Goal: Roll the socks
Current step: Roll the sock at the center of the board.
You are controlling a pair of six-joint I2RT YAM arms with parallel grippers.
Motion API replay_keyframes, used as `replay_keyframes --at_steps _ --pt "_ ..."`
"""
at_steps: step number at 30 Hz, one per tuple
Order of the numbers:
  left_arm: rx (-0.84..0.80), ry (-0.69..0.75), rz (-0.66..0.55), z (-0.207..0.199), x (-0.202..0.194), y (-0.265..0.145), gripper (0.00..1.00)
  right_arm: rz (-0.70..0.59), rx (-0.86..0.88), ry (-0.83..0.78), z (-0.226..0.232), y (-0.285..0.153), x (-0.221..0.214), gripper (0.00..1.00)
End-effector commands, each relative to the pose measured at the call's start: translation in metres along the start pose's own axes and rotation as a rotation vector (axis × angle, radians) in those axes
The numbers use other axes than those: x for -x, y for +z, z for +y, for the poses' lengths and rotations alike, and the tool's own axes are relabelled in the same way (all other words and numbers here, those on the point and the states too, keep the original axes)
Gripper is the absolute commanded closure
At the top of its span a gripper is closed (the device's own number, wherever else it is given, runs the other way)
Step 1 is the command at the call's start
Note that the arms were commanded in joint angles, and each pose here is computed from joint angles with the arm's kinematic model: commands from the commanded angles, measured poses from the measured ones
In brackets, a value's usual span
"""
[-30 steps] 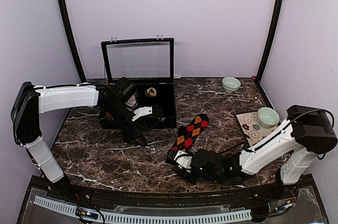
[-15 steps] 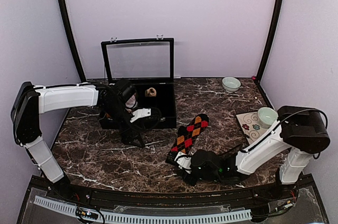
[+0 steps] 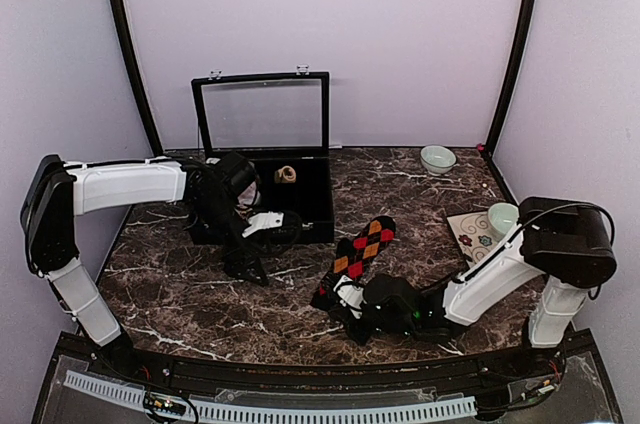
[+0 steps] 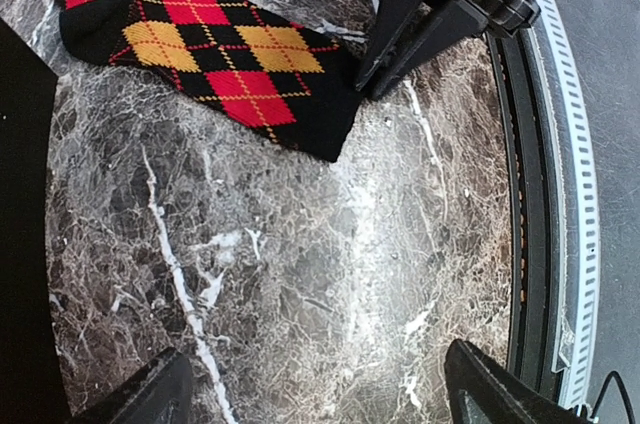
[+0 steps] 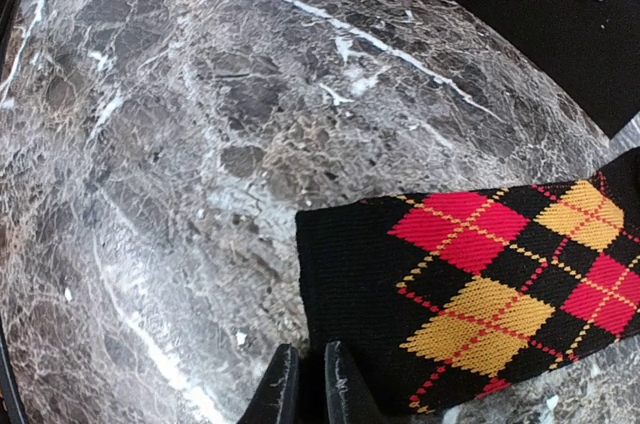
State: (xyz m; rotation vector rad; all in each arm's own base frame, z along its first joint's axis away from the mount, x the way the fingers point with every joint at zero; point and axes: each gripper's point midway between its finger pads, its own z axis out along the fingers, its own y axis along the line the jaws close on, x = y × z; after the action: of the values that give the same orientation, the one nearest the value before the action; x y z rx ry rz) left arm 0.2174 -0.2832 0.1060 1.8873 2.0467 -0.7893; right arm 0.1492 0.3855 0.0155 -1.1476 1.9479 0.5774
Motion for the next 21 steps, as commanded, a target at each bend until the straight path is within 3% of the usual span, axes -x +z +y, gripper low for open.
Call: replay_keyframes --at_steps 1,6,12,16,21 --pt "-0.072 0.049 -0.014 -0.027 -0.001 0.002 0.09 0.177 0.053 0.067 0.001 0.005 -0.051 0.96" --pt "-0.126 0.138 0.017 -0.054 -0.002 0.031 0.07 0.18 0.119 0.149 0.005 0.003 -0.047 1.0" --pt "-0.132 0.22 0.033 -0.055 0.011 0.053 0.11 0.132 0.245 0.26 0.017 -0.01 -0.03 1.0" --pt "-0.098 0.33 0.04 -0.059 0.025 0.064 0.28 0.113 0.294 0.37 0.014 -0.015 -0.023 1.0" --pt "-0.075 0.427 0.079 -0.062 0.031 0.082 0.35 0.106 0.346 0.558 0.006 -0.018 -0.029 1.0"
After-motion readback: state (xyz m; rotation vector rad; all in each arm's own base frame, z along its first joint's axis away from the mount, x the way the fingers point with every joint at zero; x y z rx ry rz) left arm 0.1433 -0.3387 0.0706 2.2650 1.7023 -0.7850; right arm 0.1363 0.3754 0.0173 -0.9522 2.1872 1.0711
